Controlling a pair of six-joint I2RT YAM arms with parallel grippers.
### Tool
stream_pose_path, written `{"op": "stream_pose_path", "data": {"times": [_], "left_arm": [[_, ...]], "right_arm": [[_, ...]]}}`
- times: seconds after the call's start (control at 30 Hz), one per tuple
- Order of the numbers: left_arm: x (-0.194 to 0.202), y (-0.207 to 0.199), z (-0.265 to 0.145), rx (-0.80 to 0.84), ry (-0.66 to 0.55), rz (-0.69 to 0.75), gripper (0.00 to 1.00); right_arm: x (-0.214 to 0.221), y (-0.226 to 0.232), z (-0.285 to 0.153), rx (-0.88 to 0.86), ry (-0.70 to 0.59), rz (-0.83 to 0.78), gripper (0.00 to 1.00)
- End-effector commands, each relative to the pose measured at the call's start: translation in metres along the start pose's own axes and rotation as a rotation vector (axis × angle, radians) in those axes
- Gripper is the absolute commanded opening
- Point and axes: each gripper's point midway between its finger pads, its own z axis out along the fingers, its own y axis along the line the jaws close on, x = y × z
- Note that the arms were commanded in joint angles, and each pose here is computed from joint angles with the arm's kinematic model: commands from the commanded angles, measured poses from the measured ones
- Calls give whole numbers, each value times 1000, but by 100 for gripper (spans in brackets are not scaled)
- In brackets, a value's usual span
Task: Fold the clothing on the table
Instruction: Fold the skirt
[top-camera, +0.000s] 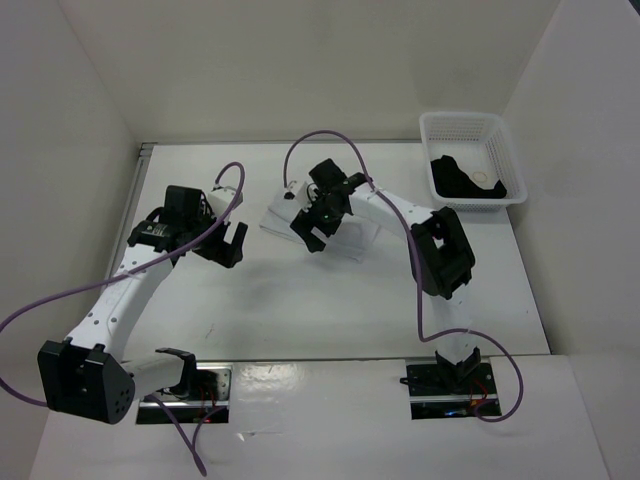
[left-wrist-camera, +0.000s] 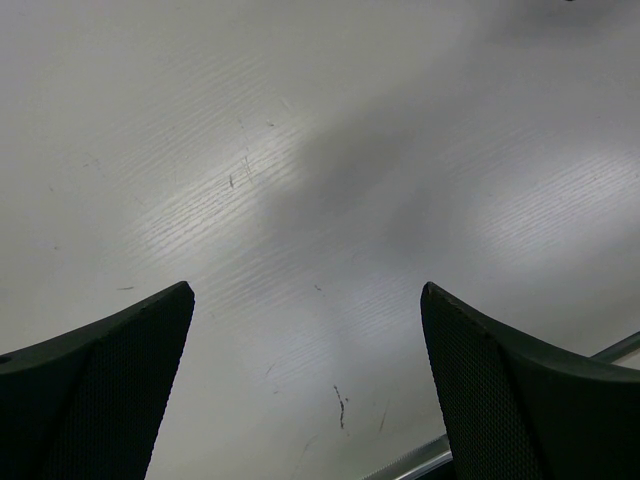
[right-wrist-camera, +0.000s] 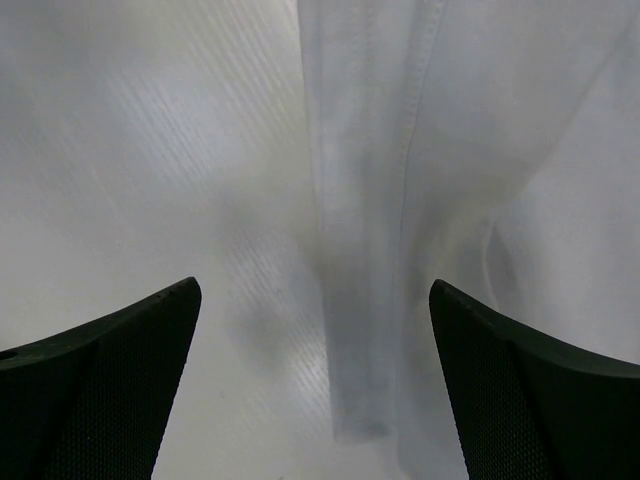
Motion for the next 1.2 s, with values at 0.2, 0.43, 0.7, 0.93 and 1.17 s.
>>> {"op": "stream_pose_path", "data": {"times": [0.2, 0.43, 0.7, 0.93, 1.17], "left_arm": [[-6, 1, -5, -10, -37, -8, 100], [-6, 0, -5, -10, -37, -17, 100], [-6, 0, -5, -10, -37, -17, 100], [-6, 0, -5, -10, -37, -17, 100], [-6, 0, -5, -10, -37, -17, 100]], "right_arm": [[-23, -21, -6, 94, -73, -19, 99], [-14, -40, 10, 123, -42, 5, 99], [-15, -63, 11, 149, -56, 23, 99], [-11, -53, 16, -3, -49, 57, 99], [1, -36, 27, -138, -18, 67, 99]]}}
